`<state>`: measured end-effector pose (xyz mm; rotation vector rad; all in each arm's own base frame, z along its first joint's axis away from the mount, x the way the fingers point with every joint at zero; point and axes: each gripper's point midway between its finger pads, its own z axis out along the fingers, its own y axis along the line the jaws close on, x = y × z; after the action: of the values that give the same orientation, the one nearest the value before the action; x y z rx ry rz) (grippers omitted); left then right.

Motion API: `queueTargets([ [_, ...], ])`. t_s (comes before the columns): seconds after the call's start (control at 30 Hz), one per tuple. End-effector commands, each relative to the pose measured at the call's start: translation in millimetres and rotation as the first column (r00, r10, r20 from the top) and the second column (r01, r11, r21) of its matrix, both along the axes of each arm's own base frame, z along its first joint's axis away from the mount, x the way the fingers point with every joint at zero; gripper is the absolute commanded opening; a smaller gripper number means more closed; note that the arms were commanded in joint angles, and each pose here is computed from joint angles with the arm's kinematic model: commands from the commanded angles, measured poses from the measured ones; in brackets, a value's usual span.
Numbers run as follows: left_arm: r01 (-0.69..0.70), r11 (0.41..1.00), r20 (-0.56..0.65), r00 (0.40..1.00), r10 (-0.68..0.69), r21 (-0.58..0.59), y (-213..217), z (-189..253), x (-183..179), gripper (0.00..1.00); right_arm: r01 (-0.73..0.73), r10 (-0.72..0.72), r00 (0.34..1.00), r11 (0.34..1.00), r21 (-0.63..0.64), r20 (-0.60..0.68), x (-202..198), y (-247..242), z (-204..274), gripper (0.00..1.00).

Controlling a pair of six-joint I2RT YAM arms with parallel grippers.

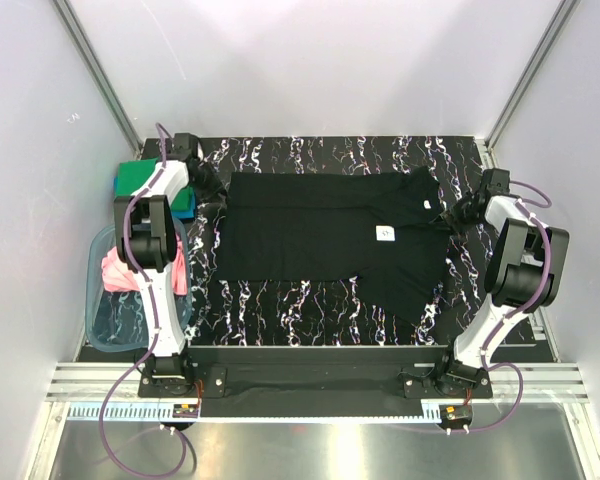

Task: Fold and stack the t-shirts
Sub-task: Fold the tshirt

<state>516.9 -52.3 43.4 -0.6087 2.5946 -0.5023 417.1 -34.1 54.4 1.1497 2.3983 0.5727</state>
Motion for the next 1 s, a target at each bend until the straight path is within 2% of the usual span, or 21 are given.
queueTargets([
  [0.0, -0.014, 0.999, 0.138, 0.990, 0.007, 0.049, 6.7, 59.1, 8.9, 0.33, 0.010, -0.010, 1.000, 0.999, -0.038, 0.004, -7.2, -6.7, 13.1, 0.32],
  [0.07, 0.028, 0.999, 0.221, 0.975, -0.033, 0.025, -6.1, 82.9, 14.6, 0.35, -0.010, 0.011, 1.000, 0.998, -0.055, 0.027, -0.3, -8.6, 26.3, 0.36],
  [0.1, 0.050, 0.999, 0.235, 0.971, -0.048, -0.005, -13.8, 81.5, 11.3, 0.37, -0.028, 0.031, 0.999, 0.997, -0.070, 0.042, 2.0, -9.7, 32.5, 0.43],
  [0.13, 0.070, 0.996, 0.260, 0.964, -0.054, -0.050, -22.2, 81.8, 11.1, 0.41, -0.041, 0.048, 0.995, 0.996, -0.084, 0.084, 12.1, -12.3, 44.4, 0.48],
  [0.17, 0.126, 0.977, 0.357, 0.932, -0.057, -0.174, -43.7, 105.2, 20.3, 0.41, -0.063, 0.072, 0.991, 0.994, -0.088, 0.109, 19.1, -11.5, 49.3, 0.51],
  [0.23, 0.132, 0.955, 0.339, 0.940, -0.035, -0.267, -55.5, 92.1, 16.8, 0.41, -0.108, 0.124, 0.975, 0.989, -0.096, 0.186, 41.7, -11.4, 56.6, 0.57],
  [0.3, 0.197, 0.925, 0.350, 0.934, -0.076, -0.326, -89.4, 89.9, 13.2, 0.41, -0.142, 0.159, 0.962, 0.986, -0.091, 0.222, 58.6, -10.8, 48.7, 0.59],
  [0.33, 0.249, 0.912, 0.361, 0.924, -0.124, -0.325, -110.8, 89.3, 6.9, 0.41, -0.152, 0.173, 0.951, 0.983, -0.100, 0.258, 71.6, -12.4, 55.2, 0.59],
  [0.37, 0.284, 0.907, 0.377, 0.913, -0.156, -0.311, -122.4, 93.5, 2.8, 0.41, -0.167, 0.184, 0.950, 0.982, -0.086, 0.251, 79.7, -12.3, 40.7, 0.58],
  [0.4, 0.307, 0.904, 0.386, 0.905, -0.180, -0.297, -132.8, 95.8, -1.1, 0.41, -0.183, 0.204, 0.932, 0.978, -0.097, 0.299, 95.8, -13.7, 51.8, 0.56],
  [0.43, 0.356, 0.890, 0.394, 0.890, -0.229, -0.286, -158.8, 98.3, -12.1, 0.41, -0.192, 0.213, 0.929, 0.977, -0.096, 0.303, 102.0, -14.2, 48.3, 0.51],
  [0.57, 0.460, 0.846, 0.445, 0.839, -0.314, -0.270, -221.5, 114.3, -41.6, 0.42, -0.223, 0.251, 0.912, 0.967, -0.120, 0.325, 126.8, -20.2, 34.0, 0.43],
  [0.63, 0.499, 0.820, 0.452, 0.822, -0.346, -0.281, -256.4, 119.3, -60.5, 0.42, -0.251, 0.266, 0.915, 0.964, -0.088, 0.304, 128.9, -16.6, 36.9, 0.42],
  [0.7, 0.499, 0.808, 0.461, 0.824, -0.330, -0.313, -277.4, 121.0, -68.0, 0.42, -0.288, 0.294, 0.923, 0.956, -0.060, 0.247, 114.3, -8.3, 36.4, 0.43],
  [0.73, 0.517, 0.795, 0.468, 0.815, -0.343, -0.317, -293.5, 119.2, -75.0, 0.43, -0.304, 0.311, 0.927, 0.950, -0.067, 0.211, 101.5, 1.8, 27.2, 0.46],
  [0.8, 0.517, 0.794, 0.473, 0.813, -0.339, -0.319, -307.8, 118.7, -75.8, 0.44, -0.277, 0.303, 0.941, 0.946, -0.170, 0.153, 82.5, -1.6, 35.3, 0.50],
  [0.87, 0.534, 0.779, 0.455, 0.813, -0.364, -0.329, -327.3, 106.9, -80.5, 0.44, -0.312, 0.338, 0.932, 0.933, -0.181, 0.134, 72.1, 12.7, 41.8, 0.50],
  [0.97, 0.529, 0.770, 0.452, 0.819, -0.354, -0.356, -345.2, 104.7, -87.2, 0.43, -0.238, 0.246, 0.969, 0.953, -0.190, 0.024, 39.7, 17.6, 44.4, 0.50],
])
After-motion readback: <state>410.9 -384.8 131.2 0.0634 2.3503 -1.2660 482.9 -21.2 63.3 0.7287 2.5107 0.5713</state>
